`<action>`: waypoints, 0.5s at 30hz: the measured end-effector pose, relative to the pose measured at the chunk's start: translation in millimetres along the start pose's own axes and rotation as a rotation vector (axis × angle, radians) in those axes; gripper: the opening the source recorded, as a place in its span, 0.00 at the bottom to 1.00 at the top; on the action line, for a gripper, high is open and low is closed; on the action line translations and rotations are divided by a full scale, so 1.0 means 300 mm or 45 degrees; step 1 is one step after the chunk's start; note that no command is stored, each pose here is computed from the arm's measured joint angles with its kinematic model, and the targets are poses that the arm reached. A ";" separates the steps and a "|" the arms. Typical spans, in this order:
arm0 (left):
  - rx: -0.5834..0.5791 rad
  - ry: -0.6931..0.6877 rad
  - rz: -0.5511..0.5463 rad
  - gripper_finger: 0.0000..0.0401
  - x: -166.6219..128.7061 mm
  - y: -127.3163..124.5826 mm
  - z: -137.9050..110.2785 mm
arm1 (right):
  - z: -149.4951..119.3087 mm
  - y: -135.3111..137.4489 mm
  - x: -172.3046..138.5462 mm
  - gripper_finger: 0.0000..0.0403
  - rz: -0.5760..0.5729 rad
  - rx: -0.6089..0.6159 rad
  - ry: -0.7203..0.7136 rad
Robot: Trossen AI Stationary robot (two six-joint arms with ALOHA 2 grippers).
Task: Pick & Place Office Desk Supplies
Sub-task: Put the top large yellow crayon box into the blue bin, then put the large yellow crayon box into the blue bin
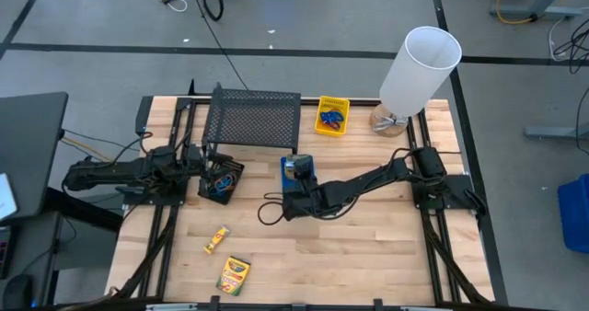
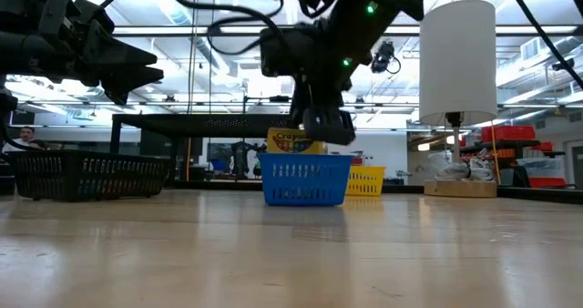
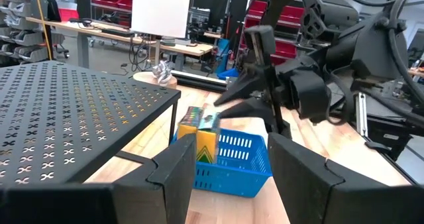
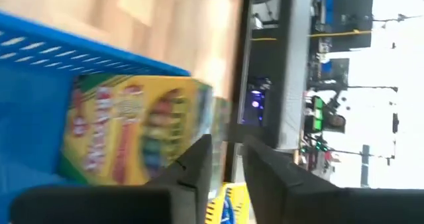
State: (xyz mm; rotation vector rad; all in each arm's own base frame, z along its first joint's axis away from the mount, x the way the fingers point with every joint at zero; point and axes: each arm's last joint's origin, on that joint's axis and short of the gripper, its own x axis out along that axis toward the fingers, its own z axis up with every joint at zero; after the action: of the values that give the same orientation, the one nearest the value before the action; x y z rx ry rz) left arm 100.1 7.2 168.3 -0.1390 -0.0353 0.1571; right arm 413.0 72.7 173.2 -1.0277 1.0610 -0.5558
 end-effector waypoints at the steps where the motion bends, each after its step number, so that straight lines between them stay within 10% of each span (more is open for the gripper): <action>1: 0.000 0.000 -0.001 0.48 0.000 0.000 0.000 | 0.003 -0.006 -0.001 0.25 -0.015 0.005 0.003; 10: 0.000 0.000 0.000 0.48 0.000 0.000 0.000 | 0.007 -0.026 -0.019 0.41 -0.184 0.011 0.059; 15: 0.000 0.000 0.000 0.48 0.000 0.000 0.000 | 0.038 -0.049 -0.121 0.41 0.060 0.128 -0.182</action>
State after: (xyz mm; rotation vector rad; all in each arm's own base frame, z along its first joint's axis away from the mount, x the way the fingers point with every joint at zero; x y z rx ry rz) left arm 100.1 7.2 168.4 -0.1390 -0.0354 0.1571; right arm 409.4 99.7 203.5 -0.9381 0.9198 -0.4855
